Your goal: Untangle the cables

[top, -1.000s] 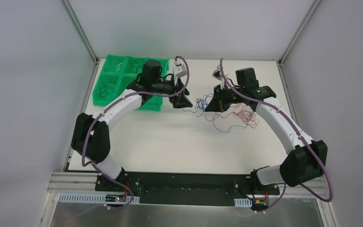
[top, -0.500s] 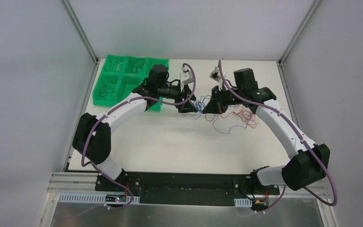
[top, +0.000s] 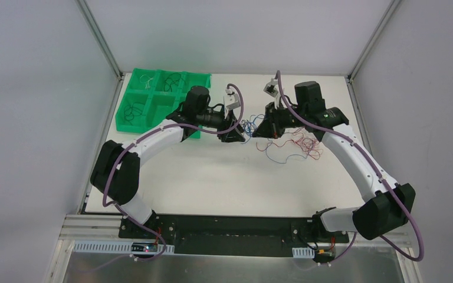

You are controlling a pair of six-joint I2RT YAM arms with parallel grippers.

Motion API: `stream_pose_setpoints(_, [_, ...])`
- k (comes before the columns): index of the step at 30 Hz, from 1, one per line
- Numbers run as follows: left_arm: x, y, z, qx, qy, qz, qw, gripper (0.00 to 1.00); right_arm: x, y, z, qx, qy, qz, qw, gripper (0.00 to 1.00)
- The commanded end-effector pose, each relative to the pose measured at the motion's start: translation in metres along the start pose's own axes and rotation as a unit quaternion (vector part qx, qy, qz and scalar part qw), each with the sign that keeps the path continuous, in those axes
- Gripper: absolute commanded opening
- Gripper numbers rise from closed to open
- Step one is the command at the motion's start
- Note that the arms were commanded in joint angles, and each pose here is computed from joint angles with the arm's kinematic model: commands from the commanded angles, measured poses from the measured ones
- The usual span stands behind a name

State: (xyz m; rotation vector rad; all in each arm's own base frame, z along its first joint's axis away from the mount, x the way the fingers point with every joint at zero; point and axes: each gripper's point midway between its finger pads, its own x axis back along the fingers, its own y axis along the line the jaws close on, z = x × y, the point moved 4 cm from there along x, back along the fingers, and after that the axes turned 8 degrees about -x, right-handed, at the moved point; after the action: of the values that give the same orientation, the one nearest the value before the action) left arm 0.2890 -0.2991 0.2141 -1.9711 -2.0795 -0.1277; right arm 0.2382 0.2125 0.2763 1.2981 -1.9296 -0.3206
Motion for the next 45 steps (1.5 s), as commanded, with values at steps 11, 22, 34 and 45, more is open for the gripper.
stream_pose_setpoints(11, [0.088, 0.035, -0.057, 0.043, -0.07, -0.177, 0.981, 0.0, 0.046, -0.032, 0.017, -0.018, -0.002, 0.078, 0.997, 0.0])
stream_pose_setpoints(22, [0.244, 0.119, -0.06, 0.094, -0.09, -0.395, 0.909, 0.0, 0.076, -0.097, 0.069, -0.067, 0.038, 0.177, 0.981, 0.0])
stream_pose_setpoints(34, [0.313, 0.139, -0.081, 0.045, -0.065, -0.463, 0.883, 0.0, 0.108, -0.159, 0.104, -0.116, 0.062, 0.248, 0.96, 0.0])
stream_pose_setpoints(45, [0.373, 0.218, -0.027, 0.047, 0.14, -0.612, 0.777, 0.0, 0.096, -0.163, 0.09, -0.165, 0.018, 0.225, 0.96, 0.0])
